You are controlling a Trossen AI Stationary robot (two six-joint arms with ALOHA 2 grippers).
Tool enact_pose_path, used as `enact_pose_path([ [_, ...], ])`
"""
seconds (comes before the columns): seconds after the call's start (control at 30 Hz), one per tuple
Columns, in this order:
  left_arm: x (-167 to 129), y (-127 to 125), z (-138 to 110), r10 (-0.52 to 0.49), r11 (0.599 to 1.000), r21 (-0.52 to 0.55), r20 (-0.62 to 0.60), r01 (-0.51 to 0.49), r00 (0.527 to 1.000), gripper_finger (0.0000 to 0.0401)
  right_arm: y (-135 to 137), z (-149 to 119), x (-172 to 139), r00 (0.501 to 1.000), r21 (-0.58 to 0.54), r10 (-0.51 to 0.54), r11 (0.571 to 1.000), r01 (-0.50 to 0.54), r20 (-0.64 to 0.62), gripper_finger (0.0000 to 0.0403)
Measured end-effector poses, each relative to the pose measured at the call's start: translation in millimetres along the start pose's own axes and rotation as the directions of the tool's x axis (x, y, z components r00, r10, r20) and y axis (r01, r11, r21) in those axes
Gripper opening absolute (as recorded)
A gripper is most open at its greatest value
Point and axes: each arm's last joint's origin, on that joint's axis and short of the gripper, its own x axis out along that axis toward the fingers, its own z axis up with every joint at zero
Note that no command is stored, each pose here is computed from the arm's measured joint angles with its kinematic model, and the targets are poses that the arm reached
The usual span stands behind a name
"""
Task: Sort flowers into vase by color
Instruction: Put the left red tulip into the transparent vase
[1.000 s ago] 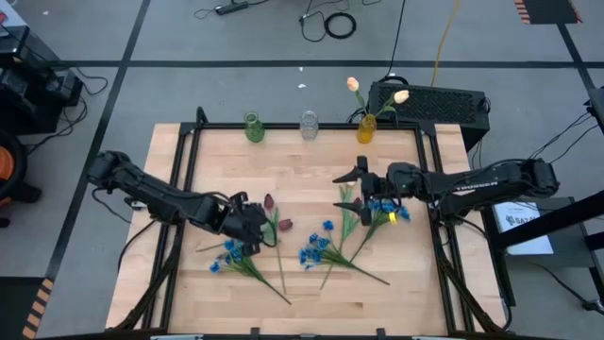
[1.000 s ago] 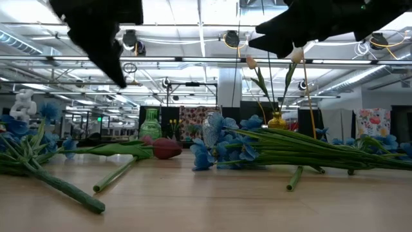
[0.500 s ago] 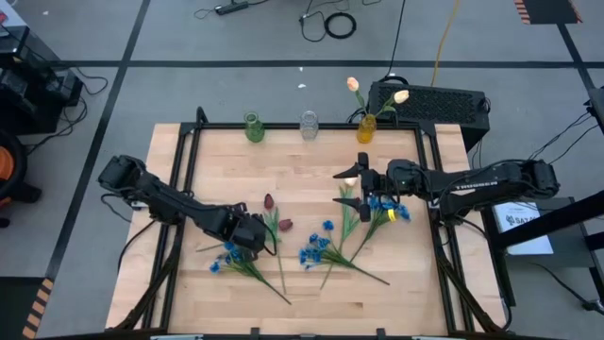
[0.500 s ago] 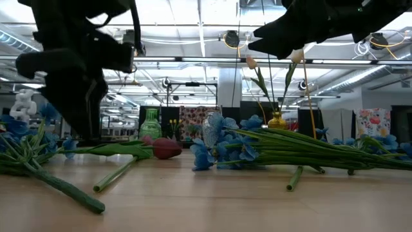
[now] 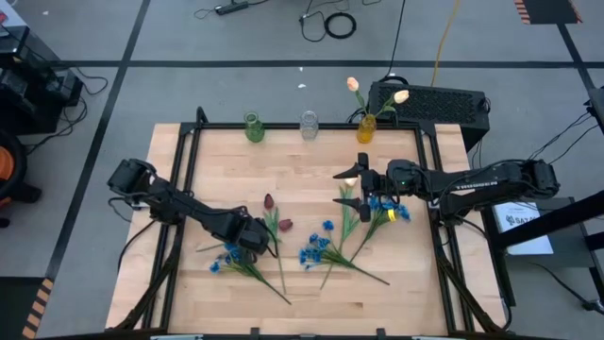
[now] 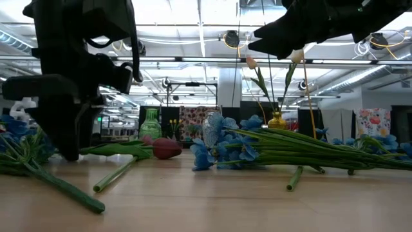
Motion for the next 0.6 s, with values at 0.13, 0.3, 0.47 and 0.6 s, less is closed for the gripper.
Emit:
enact_pose_path([
  [0.13,2,2,2,-0.003,1.000,0.022,-0.008,0.003,1.000,0.0227,0,0,0,1.000,0.000,0.000,1.000,0.000,-0.001,0.0309],
  [0.3,3,6,5,-0.021,0.999,0.032,-0.018,0.022,1.000,0.0175,0,0,0,1.000,0.000,0.000,1.000,0.000,-0.001,0.0309],
  [0.47,4,10,7,-0.015,1.000,0.023,-0.022,0.015,1.000,0.0120,0,0,0,1.000,0.000,0.000,1.000,0.000,-0.001,0.0309],
  [0.6,4,12,6,0.005,0.999,0.041,-0.021,-0.004,1.000,0.0086,0,0,0,1.000,0.000,0.000,1.000,0.000,-0.002,0.0309],
])
